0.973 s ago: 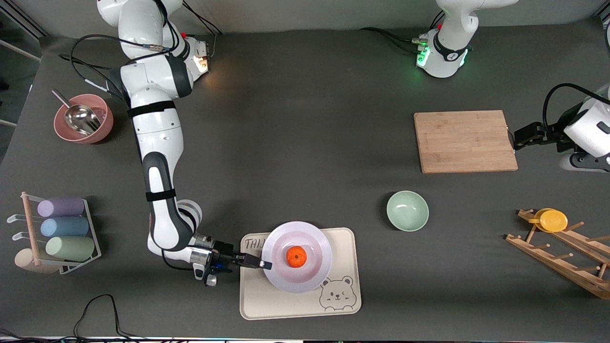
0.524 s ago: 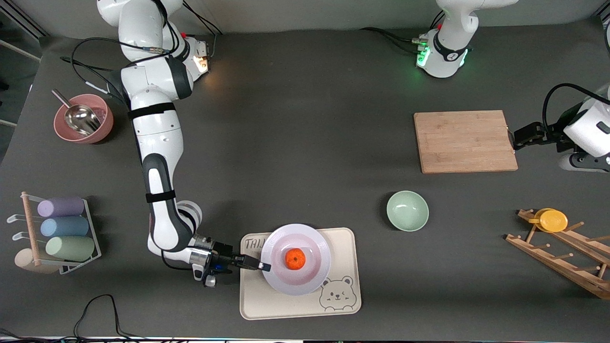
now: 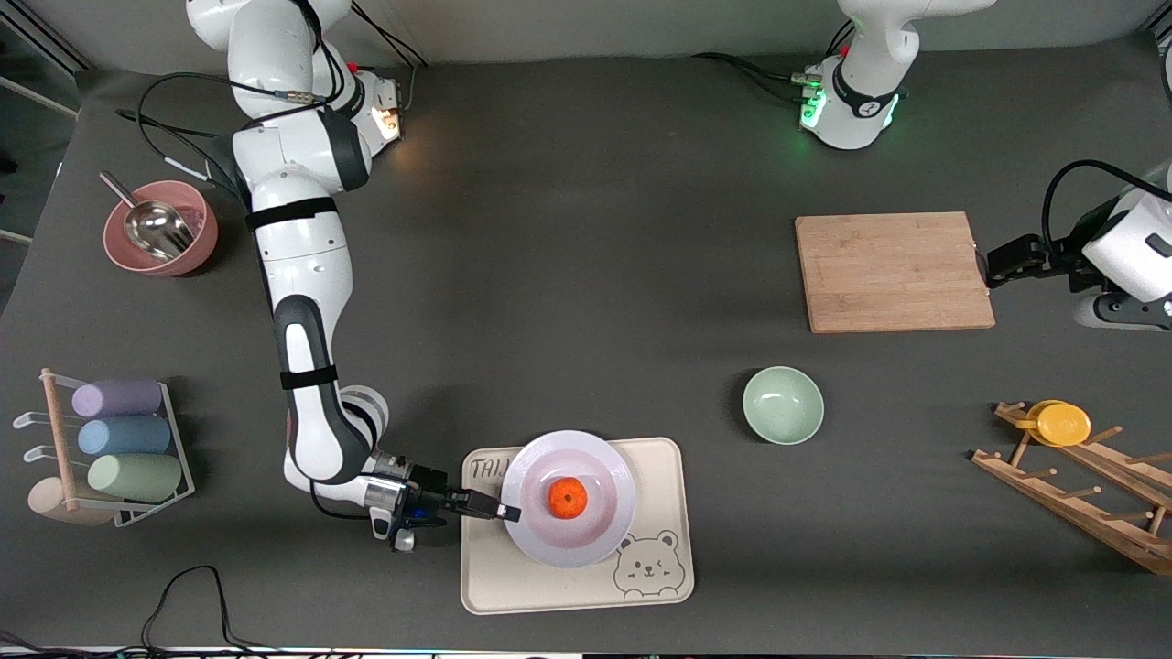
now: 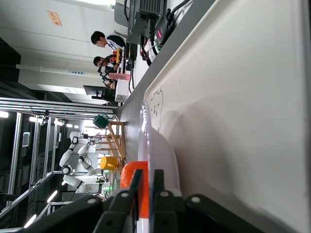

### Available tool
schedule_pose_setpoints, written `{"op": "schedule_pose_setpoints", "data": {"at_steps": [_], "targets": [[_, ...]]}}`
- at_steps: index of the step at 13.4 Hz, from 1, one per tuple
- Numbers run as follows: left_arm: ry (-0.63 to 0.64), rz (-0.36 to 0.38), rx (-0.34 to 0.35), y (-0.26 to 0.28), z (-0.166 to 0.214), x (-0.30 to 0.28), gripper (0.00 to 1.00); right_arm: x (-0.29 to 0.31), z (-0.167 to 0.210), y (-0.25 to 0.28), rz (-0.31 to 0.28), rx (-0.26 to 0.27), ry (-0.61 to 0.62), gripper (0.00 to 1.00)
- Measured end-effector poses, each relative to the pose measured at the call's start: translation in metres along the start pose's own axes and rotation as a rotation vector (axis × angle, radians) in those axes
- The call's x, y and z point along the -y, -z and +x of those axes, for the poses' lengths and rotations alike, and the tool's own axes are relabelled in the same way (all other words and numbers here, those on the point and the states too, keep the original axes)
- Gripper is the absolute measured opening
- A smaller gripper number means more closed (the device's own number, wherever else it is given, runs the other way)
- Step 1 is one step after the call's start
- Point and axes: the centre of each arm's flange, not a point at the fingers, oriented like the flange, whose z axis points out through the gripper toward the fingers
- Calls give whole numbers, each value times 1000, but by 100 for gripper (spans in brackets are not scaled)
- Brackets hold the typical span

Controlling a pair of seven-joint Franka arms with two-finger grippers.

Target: Place orange and plate with both arms

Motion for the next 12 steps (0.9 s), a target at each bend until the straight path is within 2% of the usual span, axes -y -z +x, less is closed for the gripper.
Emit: {"op": "schedule_pose_setpoints", "data": {"at_steps": [7, 8, 12], "targets": [[0, 0, 0, 0, 0, 0, 100, 9, 4, -2, 9, -12, -3, 95], [0, 0, 1, 0, 0, 0, 100, 15, 7, -1, 14, -14, -2, 100], [-1, 0, 3, -1, 0, -1, 100, 58, 24, 9, 29, -25, 2, 100]]}}
